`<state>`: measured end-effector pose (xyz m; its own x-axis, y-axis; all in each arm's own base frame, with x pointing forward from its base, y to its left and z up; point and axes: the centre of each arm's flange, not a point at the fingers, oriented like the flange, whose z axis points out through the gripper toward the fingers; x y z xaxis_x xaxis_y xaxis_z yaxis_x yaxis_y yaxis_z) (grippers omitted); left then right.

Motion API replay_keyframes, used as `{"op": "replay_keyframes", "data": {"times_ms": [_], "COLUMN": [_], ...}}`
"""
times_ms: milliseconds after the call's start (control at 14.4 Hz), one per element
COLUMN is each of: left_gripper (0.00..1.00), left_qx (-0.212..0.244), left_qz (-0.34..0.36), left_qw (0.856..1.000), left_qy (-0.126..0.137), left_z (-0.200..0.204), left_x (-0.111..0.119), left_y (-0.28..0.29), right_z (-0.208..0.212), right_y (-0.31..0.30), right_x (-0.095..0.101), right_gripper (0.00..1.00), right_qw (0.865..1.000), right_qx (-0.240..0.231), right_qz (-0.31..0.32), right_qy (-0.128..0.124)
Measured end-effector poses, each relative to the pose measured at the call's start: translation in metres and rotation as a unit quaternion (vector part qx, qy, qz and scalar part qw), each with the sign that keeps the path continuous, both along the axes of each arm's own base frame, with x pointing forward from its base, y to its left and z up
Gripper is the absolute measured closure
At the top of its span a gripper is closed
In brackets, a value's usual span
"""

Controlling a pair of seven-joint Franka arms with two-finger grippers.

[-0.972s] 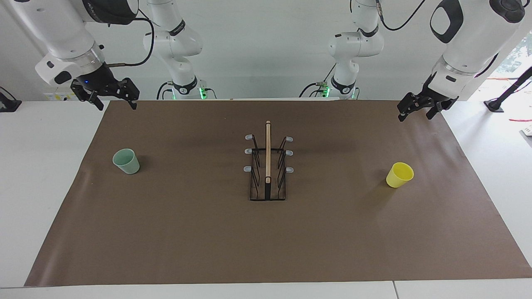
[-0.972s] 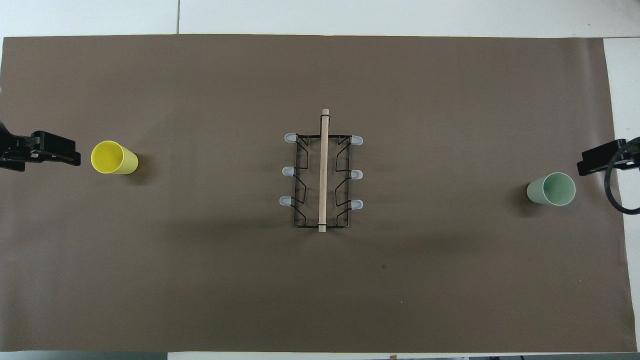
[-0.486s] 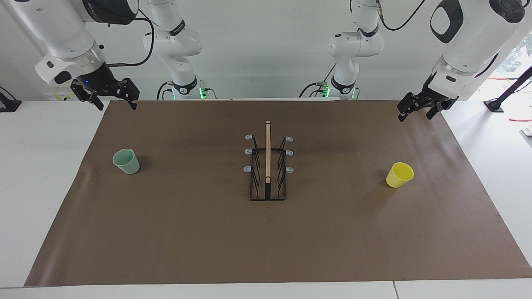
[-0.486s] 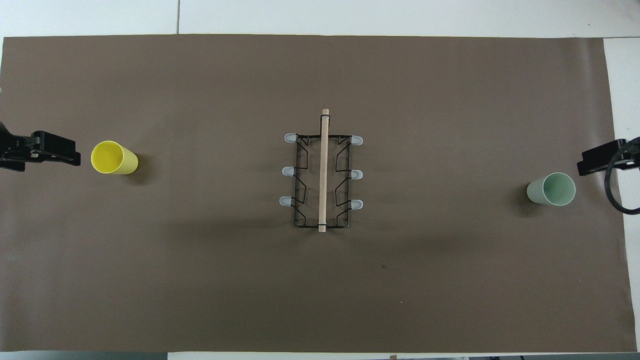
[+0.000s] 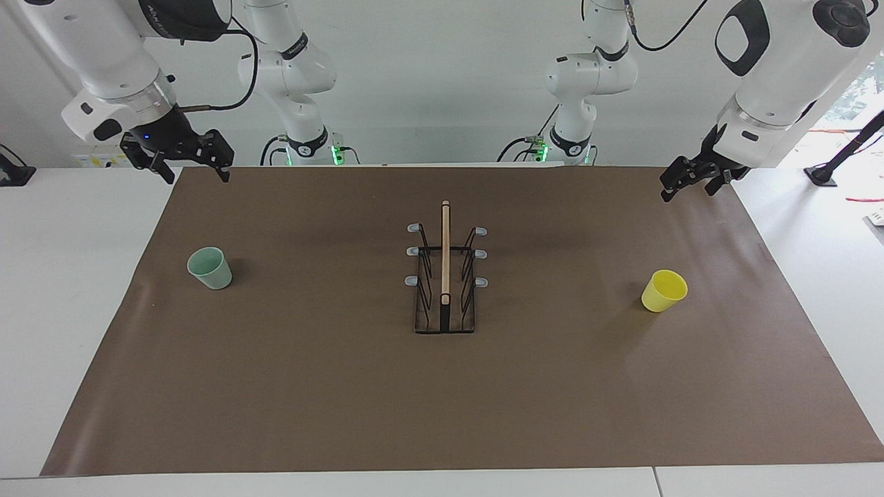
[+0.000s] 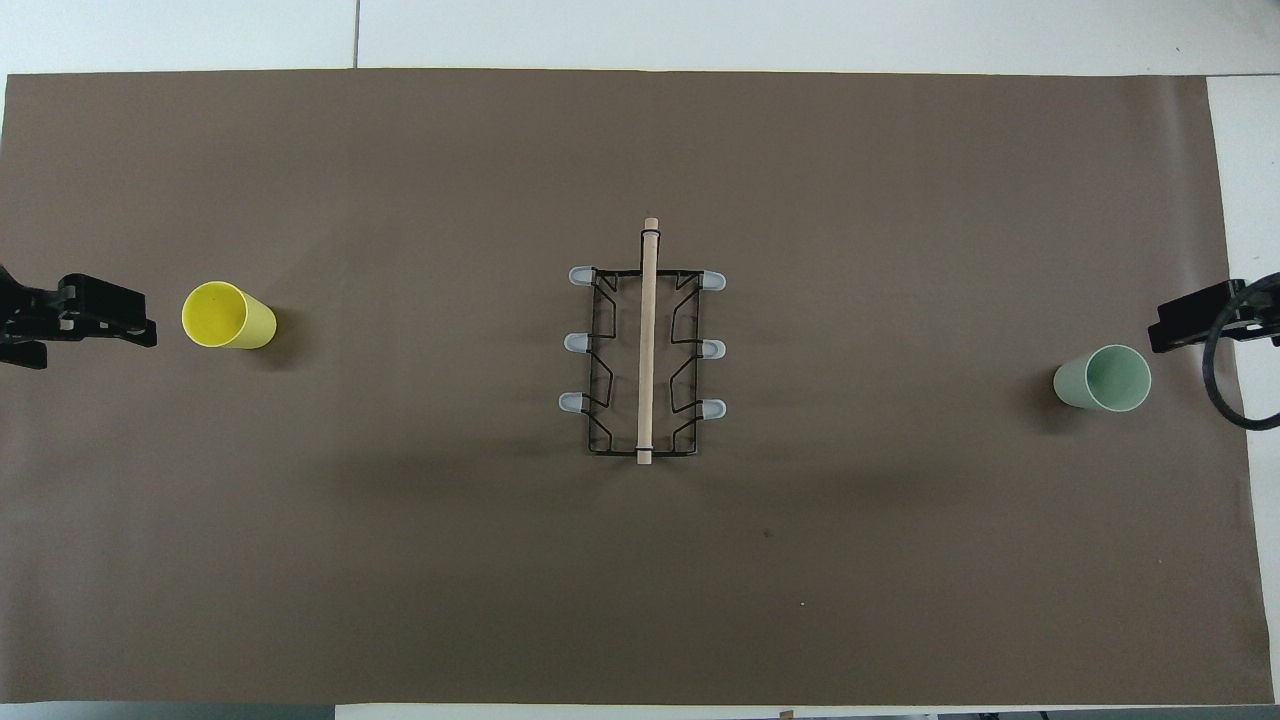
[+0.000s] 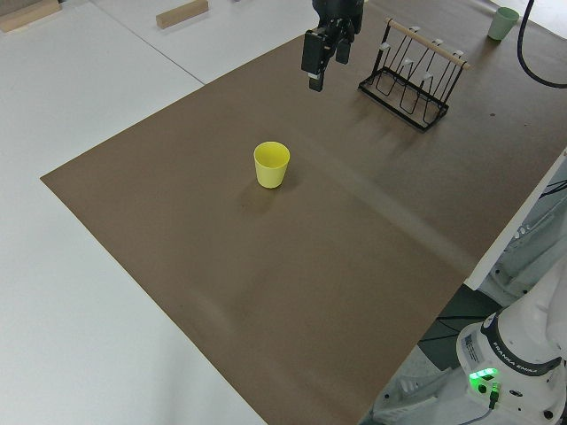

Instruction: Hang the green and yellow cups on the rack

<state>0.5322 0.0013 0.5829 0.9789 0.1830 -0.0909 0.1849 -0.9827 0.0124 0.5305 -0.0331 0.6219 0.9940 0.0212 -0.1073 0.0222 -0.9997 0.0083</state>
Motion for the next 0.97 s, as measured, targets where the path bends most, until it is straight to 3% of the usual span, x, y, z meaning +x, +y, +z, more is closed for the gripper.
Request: {"op": "replay_keyframes", "data": {"times_ms": [278,486,764,972], "left_gripper": [0.00,0.00,0.00,0.00], "left_qx": [-0.022,-0.075,-0.136,-0.185], "left_qz": [0.154,0.265,0.405,0.487], "left_qw": [0.987,0.960,0.901,0.846], "left_qy": [0.029,0.039,0.074,0.116], "left_z": [-0.026,-0.053,-0.106,-0.155], "left_x": [-0.005,0.000,0.022,0.033], "left_y": [0.027,0.050,0.083,0.121], "right_z": [-0.002,-0.008,-0.043,-0.101], "right_y": [0.002,0.002,0.033,0.064], "right_x": [-0.003,-0.007,0.001,0.025], "right_gripper": [0.00,0.00,0.00,0.00], "right_qw": [1.000,0.999,0.991,0.967], "right_qx": [0.001,-0.002,-0.099,-0.173], "right_qz": [0.002,0.002,0.053,0.145], "right_qy": [0.014,0.034,0.070,0.120]}}
